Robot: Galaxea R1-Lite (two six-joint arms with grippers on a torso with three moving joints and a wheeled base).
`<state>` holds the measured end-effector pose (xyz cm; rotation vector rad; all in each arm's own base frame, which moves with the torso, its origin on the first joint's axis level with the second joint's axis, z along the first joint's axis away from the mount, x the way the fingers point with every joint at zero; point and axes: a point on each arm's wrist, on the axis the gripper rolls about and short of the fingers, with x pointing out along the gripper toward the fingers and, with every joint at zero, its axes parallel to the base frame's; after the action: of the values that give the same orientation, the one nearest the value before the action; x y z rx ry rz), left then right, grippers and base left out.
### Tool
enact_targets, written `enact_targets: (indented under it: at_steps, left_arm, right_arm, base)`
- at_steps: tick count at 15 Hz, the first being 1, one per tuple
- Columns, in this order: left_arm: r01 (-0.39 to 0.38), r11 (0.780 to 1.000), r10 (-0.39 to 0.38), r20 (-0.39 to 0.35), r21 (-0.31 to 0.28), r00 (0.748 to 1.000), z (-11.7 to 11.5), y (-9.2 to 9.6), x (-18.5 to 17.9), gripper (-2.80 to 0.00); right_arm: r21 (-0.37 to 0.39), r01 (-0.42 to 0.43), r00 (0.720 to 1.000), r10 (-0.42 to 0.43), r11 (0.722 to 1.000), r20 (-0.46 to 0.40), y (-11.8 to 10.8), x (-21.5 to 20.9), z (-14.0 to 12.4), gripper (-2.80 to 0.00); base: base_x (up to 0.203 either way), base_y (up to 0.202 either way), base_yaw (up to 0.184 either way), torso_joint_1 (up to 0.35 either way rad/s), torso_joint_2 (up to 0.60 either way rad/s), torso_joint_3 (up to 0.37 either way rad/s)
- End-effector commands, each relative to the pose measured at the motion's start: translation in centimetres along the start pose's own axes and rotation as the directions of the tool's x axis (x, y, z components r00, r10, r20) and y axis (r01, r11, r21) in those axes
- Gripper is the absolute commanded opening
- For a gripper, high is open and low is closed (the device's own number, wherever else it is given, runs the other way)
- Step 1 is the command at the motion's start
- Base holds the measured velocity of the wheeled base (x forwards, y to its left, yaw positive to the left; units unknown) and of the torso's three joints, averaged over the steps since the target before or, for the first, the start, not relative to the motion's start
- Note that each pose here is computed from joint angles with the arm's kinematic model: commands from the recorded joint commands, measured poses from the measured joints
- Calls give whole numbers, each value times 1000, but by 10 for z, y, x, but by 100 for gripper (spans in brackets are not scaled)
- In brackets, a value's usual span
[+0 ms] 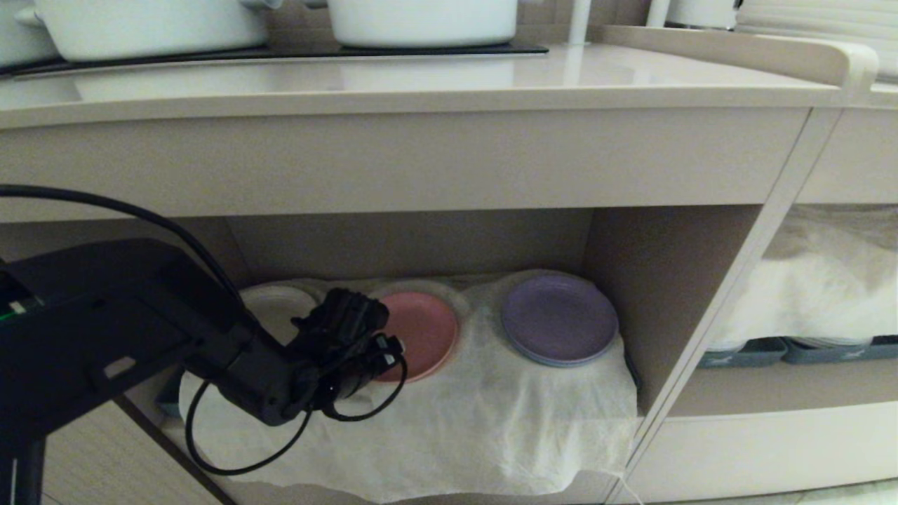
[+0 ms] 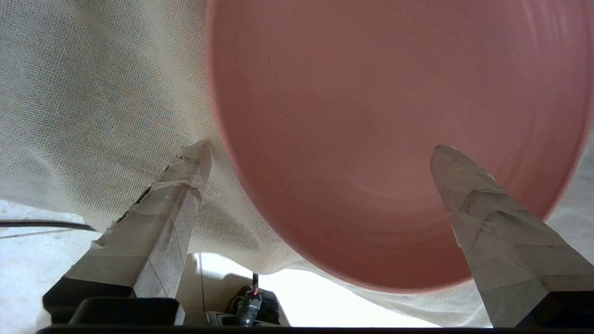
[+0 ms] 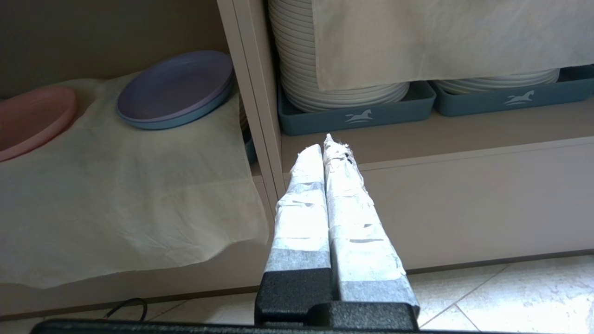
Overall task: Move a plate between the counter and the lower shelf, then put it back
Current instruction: Pick up the plate in the cupboard
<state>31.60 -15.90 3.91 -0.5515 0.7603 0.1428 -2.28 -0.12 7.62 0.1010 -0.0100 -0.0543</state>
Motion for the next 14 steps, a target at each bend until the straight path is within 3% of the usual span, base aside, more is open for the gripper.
enact_targets:
  at_steps: [1,9,10,11,14]
  left_arm:
    - [0,1000,0,2,-5,1000,-1,0,1,0]
    - [-6,1000,6,10,-5,1000,-1,0,0,0]
    - [-9,1000,9,17,-4,1000,-1,0,0,-261]
    - [-8,1000,8,16,-2,1000,-2,-1,0,-280]
    - [-5,1000,5,11,5,1000,-4,-2,-3,-280]
  right_arm:
    - [0,0,1000,0,1000,0,0,0,0,-280]
    - [0,0,1000,0,1000,0,0,0,0,-280]
    - [0,0,1000,0,1000,0,0,0,0,-280]
    - [0,0,1000,0,1000,0,0,0,0,-280]
    - [0,0,1000,0,1000,0,0,0,0,-280]
  base:
    - [0,0,0,0,0,0]
    - [0,0,0,0,0,0]
    - [0,0,0,0,0,0]
    - [0,0,0,0,0,0]
    - [0,0,0,0,0,0]
